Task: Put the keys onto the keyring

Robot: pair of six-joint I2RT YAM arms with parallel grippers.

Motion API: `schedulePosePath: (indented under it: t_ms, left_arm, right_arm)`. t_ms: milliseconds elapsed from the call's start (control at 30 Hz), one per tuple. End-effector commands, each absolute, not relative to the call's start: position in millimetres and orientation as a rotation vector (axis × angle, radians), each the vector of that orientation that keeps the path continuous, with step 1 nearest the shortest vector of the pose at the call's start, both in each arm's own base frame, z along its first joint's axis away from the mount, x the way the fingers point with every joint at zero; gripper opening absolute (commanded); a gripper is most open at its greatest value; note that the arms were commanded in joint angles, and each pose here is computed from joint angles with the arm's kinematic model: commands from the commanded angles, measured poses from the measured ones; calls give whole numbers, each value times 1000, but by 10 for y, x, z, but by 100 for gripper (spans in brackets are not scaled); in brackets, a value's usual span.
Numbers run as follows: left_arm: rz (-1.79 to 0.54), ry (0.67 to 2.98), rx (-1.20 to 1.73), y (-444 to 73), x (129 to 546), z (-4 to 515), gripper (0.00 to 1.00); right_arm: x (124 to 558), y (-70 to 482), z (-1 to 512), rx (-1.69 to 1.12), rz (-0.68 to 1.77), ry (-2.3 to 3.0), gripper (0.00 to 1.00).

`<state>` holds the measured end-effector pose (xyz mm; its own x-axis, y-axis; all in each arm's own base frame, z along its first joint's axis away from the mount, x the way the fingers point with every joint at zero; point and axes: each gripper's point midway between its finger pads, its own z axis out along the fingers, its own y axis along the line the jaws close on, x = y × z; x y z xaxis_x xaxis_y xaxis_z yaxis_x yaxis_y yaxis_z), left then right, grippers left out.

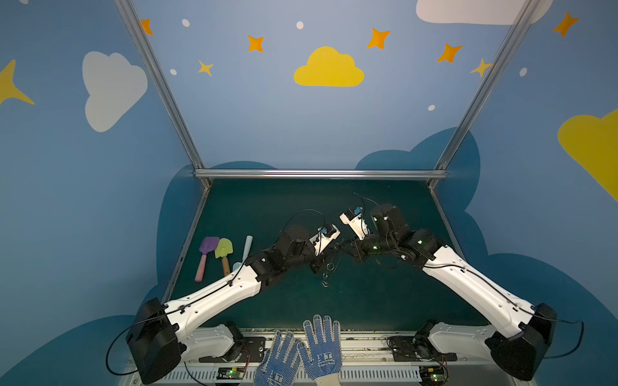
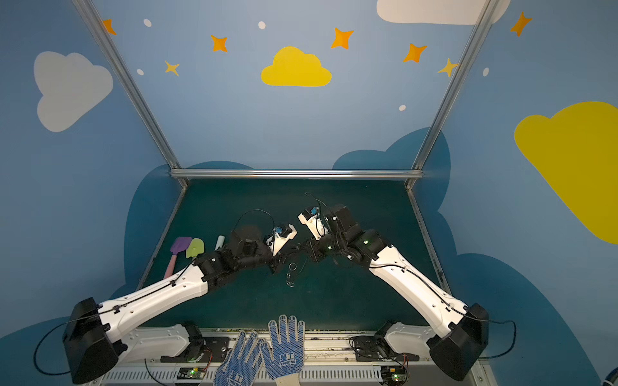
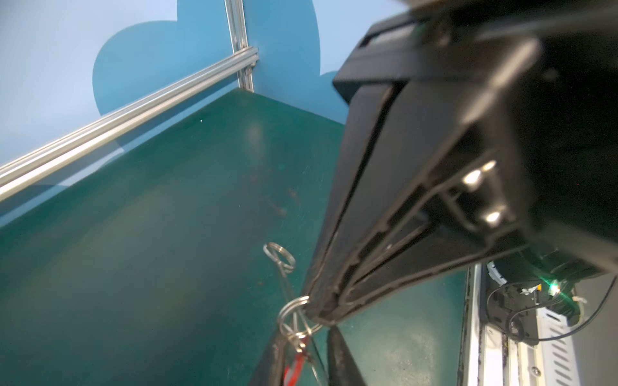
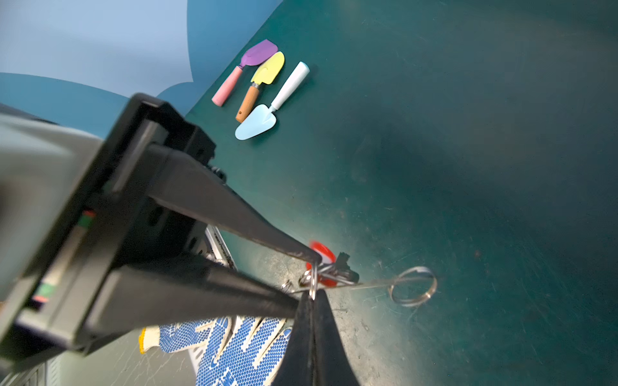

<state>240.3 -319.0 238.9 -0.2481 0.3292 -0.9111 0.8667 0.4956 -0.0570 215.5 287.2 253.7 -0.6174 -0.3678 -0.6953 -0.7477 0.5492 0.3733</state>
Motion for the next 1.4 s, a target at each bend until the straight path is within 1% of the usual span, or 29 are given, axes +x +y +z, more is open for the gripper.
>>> schedulePosePath:
  t_ms: [0,67,167,300,600,667,800,833,900,1033,1100,1133,1167,1233,1367]
  left_arm:
    - [-759,1744,1010,-3271,2393,2587,18]
    - [-755,1748,1011,-3264,2390,2577,13]
    - [-742,1747,1005,-3226,2395,2595,10]
    - [-718,1748,995,-3151,2408,2612,4]
    - [-704,1735,959,-3000,2410,2687,4]
    - [-705,1732,946,-2973,2411,2712,8]
    - [-709,1725,941,-2946,2393,2733,10]
    - [-710,1721,938,-2937,2390,2747,13]
    - [-715,1716,947,-2935,2374,2740,4]
    - [-719,1720,944,-2937,2377,2732,4]
    - [-724,1728,940,-2946,2385,2718,7]
    - [-728,1732,936,-2950,2388,2714,16]
    - [-736,1739,933,-2962,2391,2702,22]
    - [-756,1744,938,-2990,2381,2690,25]
    - [-798,1757,947,-3044,2359,2677,24]
  right_arm:
    - [2116,2940,2771,-913,954,2136,0]
    - [2111,2934,2783,-913,953,2131,0]
    - [2105,2916,2764,-915,944,2136,0]
    - [2107,2883,2740,-909,927,2144,0]
    - [2145,2811,2569,-884,879,2204,0]
    - [2164,2800,2551,-875,873,2212,0]
    - [2173,2804,2536,-872,876,2219,0]
    - [2173,2806,2542,-871,878,2217,0]
    - [2173,2815,2557,-872,885,2213,0]
    - [2166,2826,2592,-876,895,2203,0]
    - [2159,2827,2611,-879,900,2198,0]
    - [2158,2827,2625,-878,902,2195,0]
    - [2156,2826,2637,-880,902,2191,0]
    - [2152,2827,2655,-881,904,2185,0]
    - [2158,2828,2688,-874,908,2174,0]
